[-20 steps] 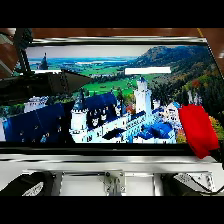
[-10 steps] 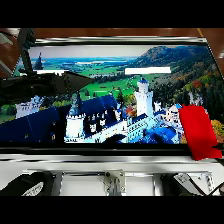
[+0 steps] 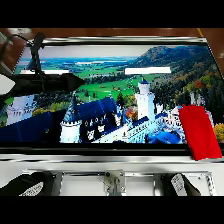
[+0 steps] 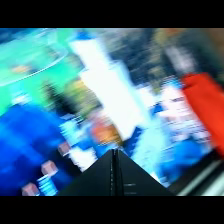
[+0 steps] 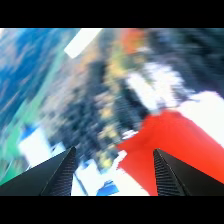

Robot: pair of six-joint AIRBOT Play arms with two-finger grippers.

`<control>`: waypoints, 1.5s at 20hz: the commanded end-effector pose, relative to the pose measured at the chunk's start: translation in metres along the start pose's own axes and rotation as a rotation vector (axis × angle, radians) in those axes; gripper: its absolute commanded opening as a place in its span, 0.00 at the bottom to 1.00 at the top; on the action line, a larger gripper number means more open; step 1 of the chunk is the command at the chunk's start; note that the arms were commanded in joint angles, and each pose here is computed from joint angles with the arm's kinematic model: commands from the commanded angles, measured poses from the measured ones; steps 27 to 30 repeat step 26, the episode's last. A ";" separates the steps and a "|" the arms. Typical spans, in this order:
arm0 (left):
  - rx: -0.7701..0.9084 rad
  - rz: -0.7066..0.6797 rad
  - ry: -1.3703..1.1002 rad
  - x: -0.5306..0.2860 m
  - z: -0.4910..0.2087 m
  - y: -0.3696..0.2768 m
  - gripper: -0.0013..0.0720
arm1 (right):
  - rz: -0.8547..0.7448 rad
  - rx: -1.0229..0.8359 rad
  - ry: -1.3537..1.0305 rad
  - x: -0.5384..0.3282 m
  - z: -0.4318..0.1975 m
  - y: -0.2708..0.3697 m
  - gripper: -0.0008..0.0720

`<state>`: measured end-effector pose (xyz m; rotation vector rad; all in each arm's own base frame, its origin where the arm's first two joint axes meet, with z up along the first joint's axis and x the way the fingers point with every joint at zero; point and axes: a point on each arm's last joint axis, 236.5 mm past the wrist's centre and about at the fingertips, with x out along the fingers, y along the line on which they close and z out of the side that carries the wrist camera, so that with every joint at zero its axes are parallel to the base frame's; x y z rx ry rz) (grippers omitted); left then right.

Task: Fold the shirts.

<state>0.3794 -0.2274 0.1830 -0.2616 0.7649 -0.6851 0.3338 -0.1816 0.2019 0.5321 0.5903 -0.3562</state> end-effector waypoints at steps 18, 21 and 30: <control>0.017 0.551 0.539 0.003 -0.100 0.147 0.84 | 0.111 -0.578 0.751 0.073 -0.257 0.171 0.94; 0.017 0.551 0.539 0.003 -0.100 0.147 0.84 | 0.111 -0.578 0.750 0.073 -0.257 0.171 0.94; 0.017 0.551 0.539 0.003 -0.100 0.147 0.84 | 0.111 -0.578 0.750 0.073 -0.257 0.171 0.94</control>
